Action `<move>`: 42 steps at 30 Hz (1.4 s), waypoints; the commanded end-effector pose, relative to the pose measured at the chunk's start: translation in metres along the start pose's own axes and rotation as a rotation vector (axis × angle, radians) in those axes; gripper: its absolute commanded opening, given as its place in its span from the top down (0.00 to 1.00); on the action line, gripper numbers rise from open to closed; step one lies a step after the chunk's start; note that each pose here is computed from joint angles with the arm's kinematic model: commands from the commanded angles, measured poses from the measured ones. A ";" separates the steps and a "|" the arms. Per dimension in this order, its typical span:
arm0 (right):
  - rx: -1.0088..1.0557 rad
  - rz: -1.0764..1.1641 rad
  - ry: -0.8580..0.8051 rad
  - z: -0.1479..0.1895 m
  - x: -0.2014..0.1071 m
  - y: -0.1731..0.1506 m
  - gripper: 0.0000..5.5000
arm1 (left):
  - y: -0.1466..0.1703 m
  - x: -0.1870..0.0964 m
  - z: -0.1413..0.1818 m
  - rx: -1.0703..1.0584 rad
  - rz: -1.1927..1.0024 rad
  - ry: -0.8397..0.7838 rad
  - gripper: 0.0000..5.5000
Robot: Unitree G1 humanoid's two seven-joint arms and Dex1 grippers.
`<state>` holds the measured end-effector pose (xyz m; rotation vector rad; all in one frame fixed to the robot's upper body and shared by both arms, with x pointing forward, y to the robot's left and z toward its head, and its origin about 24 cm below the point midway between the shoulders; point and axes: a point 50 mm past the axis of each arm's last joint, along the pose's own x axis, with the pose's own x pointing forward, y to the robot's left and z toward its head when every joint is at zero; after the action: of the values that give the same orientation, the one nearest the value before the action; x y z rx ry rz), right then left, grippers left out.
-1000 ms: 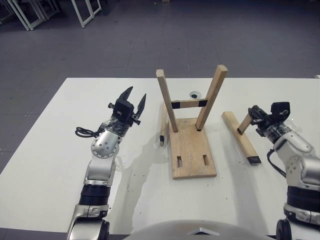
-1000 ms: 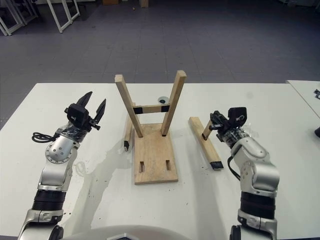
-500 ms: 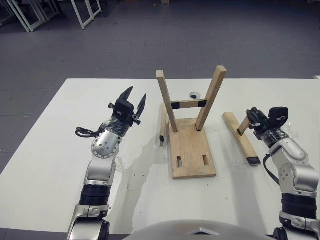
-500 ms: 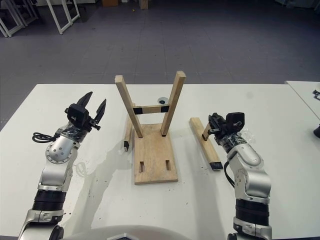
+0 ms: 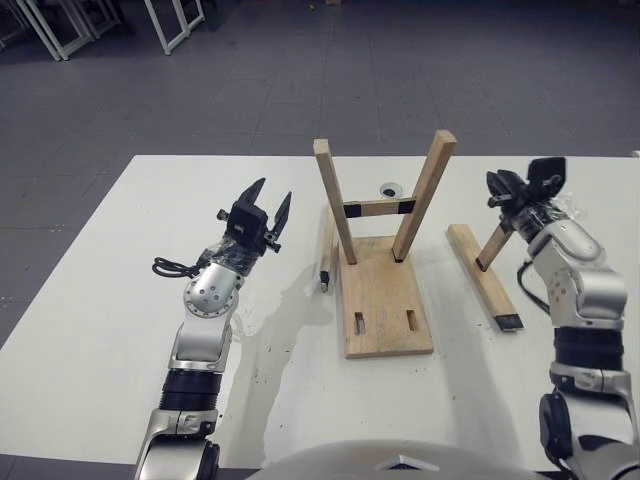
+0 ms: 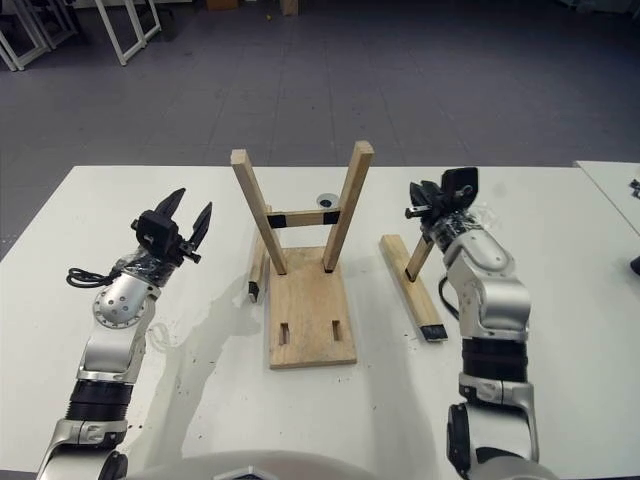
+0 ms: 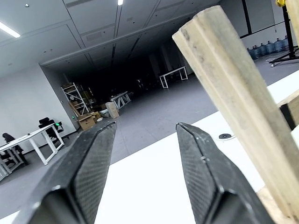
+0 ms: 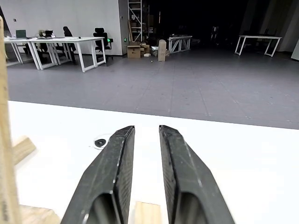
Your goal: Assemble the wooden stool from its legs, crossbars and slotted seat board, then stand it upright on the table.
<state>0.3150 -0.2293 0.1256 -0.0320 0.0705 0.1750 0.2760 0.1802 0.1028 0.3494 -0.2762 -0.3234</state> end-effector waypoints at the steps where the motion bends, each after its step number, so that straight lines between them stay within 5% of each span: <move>1: 0.036 -0.017 0.084 -0.021 -0.003 -0.002 0.83 | 0.002 -0.004 -0.003 -0.016 0.009 0.013 0.57; 5: 0.039 -0.081 -0.192 0.047 -0.014 -0.014 0.83 | 0.002 -0.004 -0.003 -0.021 0.012 0.013 0.57; 8: 0.045 -0.124 -0.235 0.058 -0.033 -0.017 0.83 | -0.001 -0.008 -0.004 -0.028 0.014 0.019 0.57; 12: 0.053 -0.180 -0.113 0.028 -0.064 -0.025 0.83 | -0.005 -0.011 -0.005 -0.035 0.005 0.025 0.57; 22: 0.161 -0.068 0.298 -0.070 -0.121 0.003 0.48 | -0.007 -0.017 -0.009 -0.044 -0.001 0.043 0.57; 32: 0.124 -0.022 0.479 -0.106 -0.110 0.009 0.43 | -0.008 -0.018 -0.012 -0.054 -0.002 0.060 0.57; 35: 0.068 -0.020 0.466 -0.106 -0.104 0.011 0.53 | -0.008 -0.018 -0.012 -0.056 0.000 0.062 0.57; 39: -0.012 -0.069 0.367 -0.096 -0.087 0.009 0.63 | -0.007 -0.017 -0.012 -0.061 0.009 0.059 0.57; 42: -0.018 -0.084 0.129 -0.050 -0.061 0.006 0.63 | -0.001 -0.011 -0.004 -0.103 0.037 0.021 0.57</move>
<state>0.2241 -0.2381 0.0373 -0.0630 0.4140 0.0960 0.2620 0.1822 0.0890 0.2883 -0.2308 -0.3145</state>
